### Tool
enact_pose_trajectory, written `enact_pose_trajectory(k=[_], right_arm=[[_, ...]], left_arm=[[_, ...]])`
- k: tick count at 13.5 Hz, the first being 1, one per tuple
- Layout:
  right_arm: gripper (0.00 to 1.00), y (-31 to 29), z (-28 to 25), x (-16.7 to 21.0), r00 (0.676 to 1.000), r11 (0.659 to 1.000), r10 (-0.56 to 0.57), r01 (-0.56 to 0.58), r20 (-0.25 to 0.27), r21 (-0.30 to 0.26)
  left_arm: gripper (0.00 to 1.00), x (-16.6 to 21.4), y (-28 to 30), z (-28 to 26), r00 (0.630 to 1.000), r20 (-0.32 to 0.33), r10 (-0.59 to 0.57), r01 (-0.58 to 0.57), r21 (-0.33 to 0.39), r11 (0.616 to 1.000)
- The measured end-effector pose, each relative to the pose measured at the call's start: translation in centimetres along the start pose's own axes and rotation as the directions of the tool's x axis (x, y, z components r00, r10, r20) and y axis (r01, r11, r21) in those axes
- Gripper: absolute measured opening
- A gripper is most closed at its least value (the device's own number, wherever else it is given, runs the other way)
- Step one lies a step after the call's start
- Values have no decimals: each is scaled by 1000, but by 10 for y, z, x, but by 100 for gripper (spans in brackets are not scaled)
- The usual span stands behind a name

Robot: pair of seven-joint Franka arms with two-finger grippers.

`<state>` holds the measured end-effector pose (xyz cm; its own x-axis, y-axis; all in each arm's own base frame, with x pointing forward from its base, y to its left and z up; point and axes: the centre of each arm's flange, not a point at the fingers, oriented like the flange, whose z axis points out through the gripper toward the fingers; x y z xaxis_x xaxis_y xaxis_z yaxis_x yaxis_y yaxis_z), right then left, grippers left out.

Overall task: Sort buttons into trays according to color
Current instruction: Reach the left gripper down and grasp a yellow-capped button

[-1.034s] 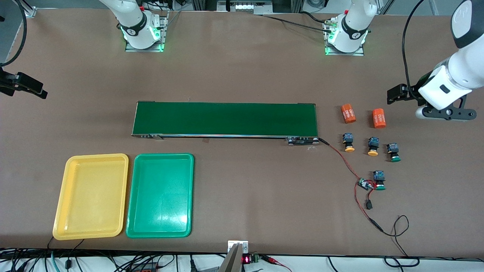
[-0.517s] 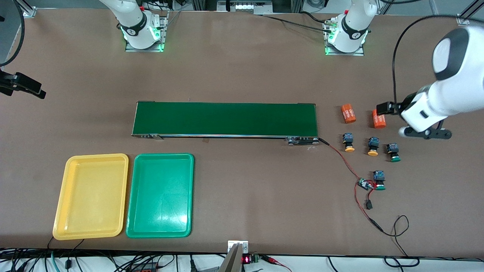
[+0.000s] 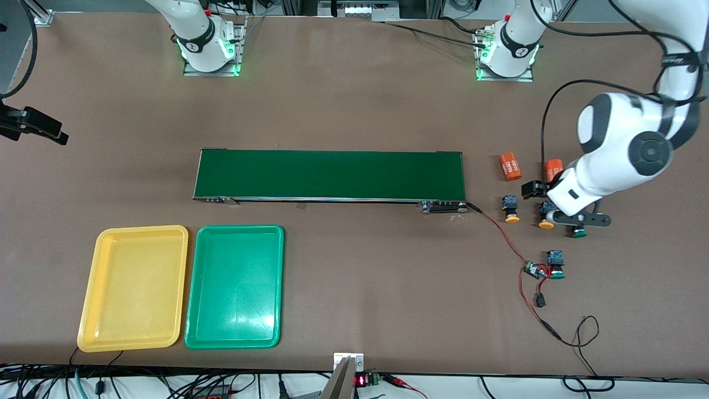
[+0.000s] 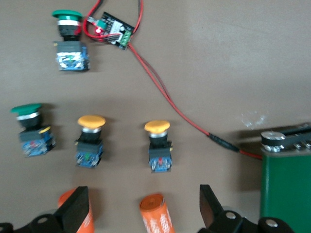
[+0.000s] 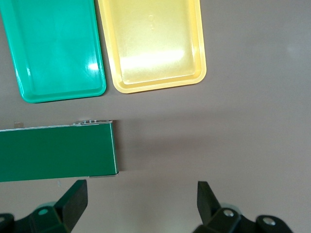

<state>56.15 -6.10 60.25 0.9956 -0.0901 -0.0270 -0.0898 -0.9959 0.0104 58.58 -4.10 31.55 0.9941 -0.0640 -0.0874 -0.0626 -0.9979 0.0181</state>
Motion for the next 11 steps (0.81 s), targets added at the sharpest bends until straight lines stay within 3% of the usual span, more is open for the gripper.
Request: enact_pose_trajectory(k=[5,11], right_arm=[[100,2,0,0,1000,1000,3,-3,-1,0],[100,2,0,0,1000,1000,4,-4,-2,0]], left_arm=[[97,-16,6,75,999,-51,10,-10,-3,1000],[93,-20,6,131,999,-52,9,-9,-9,1000]])
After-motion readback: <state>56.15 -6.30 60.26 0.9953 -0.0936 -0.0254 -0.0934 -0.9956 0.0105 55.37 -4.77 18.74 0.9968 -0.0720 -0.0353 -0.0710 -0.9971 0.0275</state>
